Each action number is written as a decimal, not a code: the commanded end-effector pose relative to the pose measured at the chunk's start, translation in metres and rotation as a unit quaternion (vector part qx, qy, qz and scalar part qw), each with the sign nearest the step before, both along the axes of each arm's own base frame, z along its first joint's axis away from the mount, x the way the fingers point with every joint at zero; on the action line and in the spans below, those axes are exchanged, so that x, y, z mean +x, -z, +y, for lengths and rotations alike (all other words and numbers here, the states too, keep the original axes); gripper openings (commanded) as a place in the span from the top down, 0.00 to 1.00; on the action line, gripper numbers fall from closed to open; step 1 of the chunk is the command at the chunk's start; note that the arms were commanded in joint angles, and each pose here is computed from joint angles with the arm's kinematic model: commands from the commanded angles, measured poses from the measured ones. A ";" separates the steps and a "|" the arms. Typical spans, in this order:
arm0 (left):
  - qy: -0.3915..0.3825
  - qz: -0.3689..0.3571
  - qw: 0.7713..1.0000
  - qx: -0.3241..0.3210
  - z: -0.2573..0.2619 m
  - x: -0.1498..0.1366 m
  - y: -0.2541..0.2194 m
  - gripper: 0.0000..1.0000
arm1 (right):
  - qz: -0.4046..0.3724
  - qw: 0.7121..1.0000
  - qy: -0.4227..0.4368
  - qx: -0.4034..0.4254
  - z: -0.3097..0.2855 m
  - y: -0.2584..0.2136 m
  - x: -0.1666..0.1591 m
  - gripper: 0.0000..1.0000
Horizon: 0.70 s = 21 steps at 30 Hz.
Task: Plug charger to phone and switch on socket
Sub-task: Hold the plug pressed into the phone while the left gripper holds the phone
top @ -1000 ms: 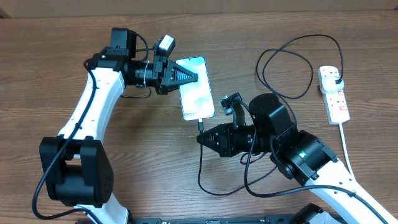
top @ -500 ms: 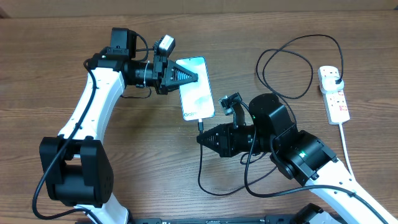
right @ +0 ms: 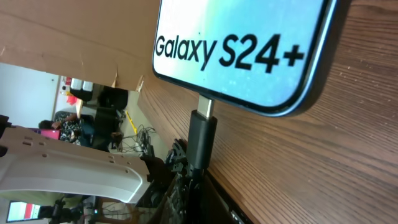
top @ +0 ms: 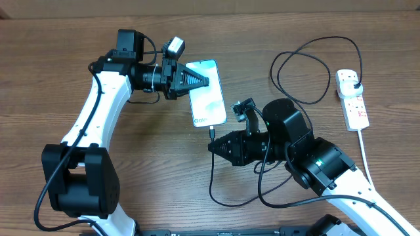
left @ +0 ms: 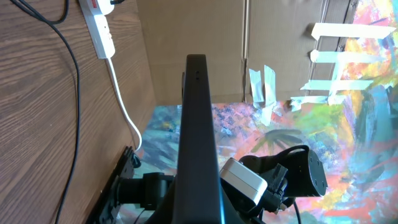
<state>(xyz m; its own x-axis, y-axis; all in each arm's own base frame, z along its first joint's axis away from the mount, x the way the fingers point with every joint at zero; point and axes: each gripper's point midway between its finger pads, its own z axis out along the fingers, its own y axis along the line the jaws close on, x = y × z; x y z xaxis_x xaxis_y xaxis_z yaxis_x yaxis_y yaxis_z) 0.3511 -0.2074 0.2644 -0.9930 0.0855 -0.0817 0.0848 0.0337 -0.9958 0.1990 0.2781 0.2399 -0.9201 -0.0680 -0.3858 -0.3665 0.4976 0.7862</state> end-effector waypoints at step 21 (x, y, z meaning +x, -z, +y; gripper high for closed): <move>0.018 -0.023 0.999 -0.028 -0.005 -0.007 -0.015 0.95 | -0.014 1.000 -0.003 0.011 0.000 -0.008 0.000 0.96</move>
<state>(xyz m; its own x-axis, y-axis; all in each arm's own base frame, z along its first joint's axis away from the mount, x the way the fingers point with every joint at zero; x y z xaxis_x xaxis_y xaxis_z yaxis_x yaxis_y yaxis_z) 0.3510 -0.2074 0.2645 -0.9916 0.0861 -0.0961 0.0992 0.0321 -0.9946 0.2000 0.2789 0.2417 -0.9167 -0.0658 -0.3941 -0.3733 0.4928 0.7860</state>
